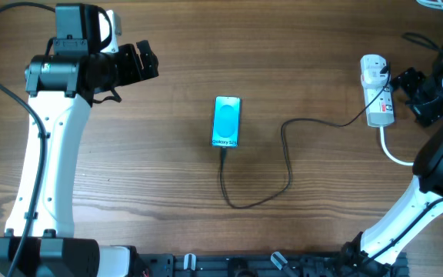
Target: Plug charger to phone and switch on socket
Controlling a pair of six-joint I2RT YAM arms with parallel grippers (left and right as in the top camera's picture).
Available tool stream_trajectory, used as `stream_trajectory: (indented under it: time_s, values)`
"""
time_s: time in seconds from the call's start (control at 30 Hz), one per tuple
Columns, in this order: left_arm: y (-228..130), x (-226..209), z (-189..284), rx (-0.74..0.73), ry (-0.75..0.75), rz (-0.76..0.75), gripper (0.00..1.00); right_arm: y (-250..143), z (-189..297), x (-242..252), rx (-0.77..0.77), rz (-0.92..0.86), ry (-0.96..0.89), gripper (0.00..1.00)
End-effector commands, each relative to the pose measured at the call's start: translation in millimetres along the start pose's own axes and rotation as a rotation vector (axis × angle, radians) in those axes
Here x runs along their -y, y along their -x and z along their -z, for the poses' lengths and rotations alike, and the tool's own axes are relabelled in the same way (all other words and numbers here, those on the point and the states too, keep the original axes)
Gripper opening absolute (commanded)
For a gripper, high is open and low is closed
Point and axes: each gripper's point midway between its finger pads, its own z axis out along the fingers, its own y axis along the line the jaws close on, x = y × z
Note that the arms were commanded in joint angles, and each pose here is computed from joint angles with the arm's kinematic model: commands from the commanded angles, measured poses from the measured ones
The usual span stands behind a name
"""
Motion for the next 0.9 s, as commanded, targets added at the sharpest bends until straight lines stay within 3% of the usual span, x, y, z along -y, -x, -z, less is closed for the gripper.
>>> stream_trajectory:
  time_s: [0.0,0.17,0.87]
  values:
    - [1,-2,-1,0.002,0.01,0.005,1.0,-6,-10,-2,-0.023,-0.019,0.007,1.0]
    - [1,-2,-1,0.002,0.01,0.005,1.0,-3,-12,-4,-0.006,-0.069,0.018,1.0]
    - [1,-2,-1,0.002,0.01,0.005,1.0,-21,-21,-23,-0.045,0.006,0.057,1.0]
